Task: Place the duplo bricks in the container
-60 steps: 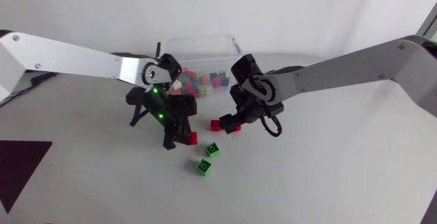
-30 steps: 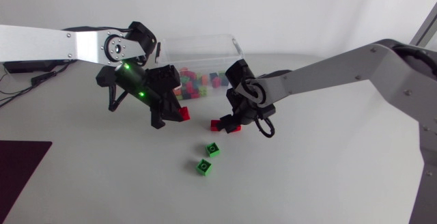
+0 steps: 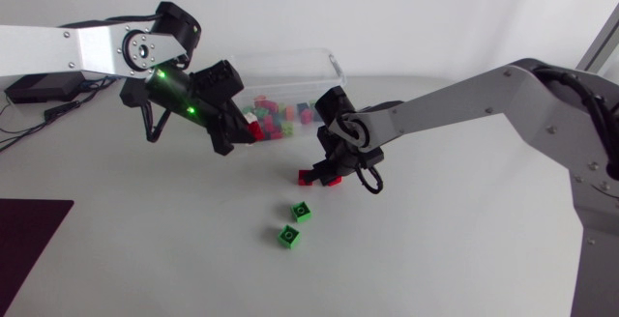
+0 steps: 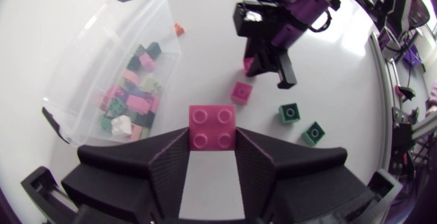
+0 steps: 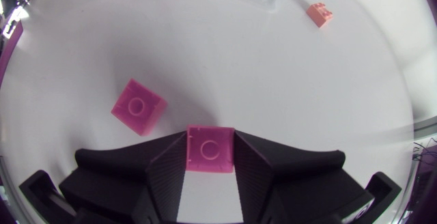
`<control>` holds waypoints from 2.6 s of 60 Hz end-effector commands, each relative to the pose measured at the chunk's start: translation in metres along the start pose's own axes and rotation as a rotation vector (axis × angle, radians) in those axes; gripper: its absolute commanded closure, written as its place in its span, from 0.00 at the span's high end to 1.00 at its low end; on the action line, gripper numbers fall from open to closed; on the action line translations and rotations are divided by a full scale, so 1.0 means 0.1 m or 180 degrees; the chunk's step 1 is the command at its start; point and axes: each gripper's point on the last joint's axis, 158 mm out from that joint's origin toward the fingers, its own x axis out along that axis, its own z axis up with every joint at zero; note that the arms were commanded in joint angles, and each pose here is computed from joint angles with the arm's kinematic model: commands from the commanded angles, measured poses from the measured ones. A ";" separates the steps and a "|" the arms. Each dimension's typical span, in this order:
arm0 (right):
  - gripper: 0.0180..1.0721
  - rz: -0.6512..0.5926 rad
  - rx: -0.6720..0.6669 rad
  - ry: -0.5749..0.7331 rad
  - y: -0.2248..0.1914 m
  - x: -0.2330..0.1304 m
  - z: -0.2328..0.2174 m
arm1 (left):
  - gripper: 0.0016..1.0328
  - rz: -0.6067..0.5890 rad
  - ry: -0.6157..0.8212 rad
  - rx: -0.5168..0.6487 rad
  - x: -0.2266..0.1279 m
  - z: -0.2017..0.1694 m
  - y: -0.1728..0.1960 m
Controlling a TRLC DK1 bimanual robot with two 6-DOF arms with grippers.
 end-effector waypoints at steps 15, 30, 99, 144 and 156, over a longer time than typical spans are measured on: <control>0.27 0.0001 0.0187 -0.0557 -0.13 -0.57 0.49 | 0.16 0.0476 -0.0439 -0.0318 -0.15 0.38 0.56; 0.26 0.0017 0.0288 -0.0919 -0.21 -0.89 0.80 | 0.16 0.0753 -0.0560 -0.0571 -0.15 0.49 0.97; 0.26 0.0071 0.0395 -0.1549 -0.32 -1.84 1.30 | 0.16 0.1229 -0.0710 -0.1066 -0.05 0.68 1.87; 0.26 0.0093 0.0406 -0.1739 -0.31 -2.07 1.46 | 0.97 0.1119 -0.0361 -0.1271 -0.14 0.59 1.73; 0.26 0.0117 0.0428 -0.1841 -0.29 -2.08 1.61 | 0.96 0.1109 -0.0318 -0.1274 -0.37 0.49 1.47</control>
